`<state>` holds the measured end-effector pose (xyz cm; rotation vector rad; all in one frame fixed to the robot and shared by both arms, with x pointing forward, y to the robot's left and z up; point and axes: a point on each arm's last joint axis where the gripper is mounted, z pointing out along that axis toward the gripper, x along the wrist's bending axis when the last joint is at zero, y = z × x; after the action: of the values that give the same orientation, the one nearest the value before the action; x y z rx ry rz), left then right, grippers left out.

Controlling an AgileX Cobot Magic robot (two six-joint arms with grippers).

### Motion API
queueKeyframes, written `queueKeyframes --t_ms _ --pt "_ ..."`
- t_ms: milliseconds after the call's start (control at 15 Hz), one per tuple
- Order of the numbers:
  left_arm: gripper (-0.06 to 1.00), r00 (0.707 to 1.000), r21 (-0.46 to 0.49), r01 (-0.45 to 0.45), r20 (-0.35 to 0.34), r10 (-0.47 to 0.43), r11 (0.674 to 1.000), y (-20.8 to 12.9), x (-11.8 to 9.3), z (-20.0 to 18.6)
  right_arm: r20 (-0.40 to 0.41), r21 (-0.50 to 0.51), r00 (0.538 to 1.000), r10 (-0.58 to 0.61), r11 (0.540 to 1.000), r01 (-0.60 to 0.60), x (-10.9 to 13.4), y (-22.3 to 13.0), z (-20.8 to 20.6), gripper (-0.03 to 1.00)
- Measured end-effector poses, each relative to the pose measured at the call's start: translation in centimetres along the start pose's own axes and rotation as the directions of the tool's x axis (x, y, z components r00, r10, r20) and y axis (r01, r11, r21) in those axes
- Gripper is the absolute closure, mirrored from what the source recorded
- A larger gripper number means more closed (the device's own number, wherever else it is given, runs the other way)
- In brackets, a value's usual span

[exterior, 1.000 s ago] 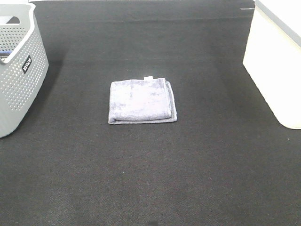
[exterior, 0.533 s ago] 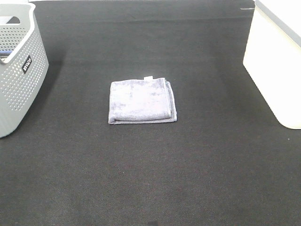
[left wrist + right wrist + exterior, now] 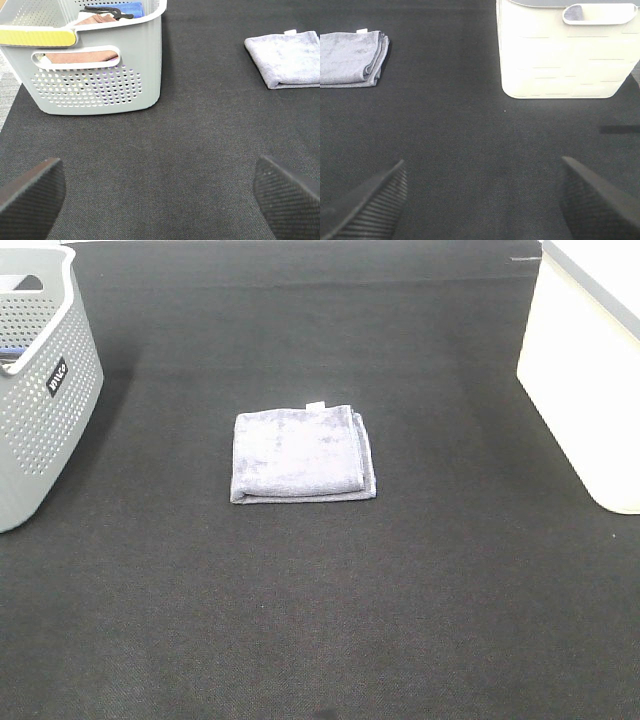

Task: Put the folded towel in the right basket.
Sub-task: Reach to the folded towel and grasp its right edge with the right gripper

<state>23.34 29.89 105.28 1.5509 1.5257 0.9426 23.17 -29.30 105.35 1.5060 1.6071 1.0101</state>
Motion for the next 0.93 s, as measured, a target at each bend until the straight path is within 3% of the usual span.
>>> queueKeyframes --t_ms 933 --pt "-0.03 1.000 0.000 0.000 0.000 0.000 1.000 0.00 0.00 0.00 0.000 0.000 1.000 0.000 1.000 0.000 0.00 0.00 0.00 0.20"
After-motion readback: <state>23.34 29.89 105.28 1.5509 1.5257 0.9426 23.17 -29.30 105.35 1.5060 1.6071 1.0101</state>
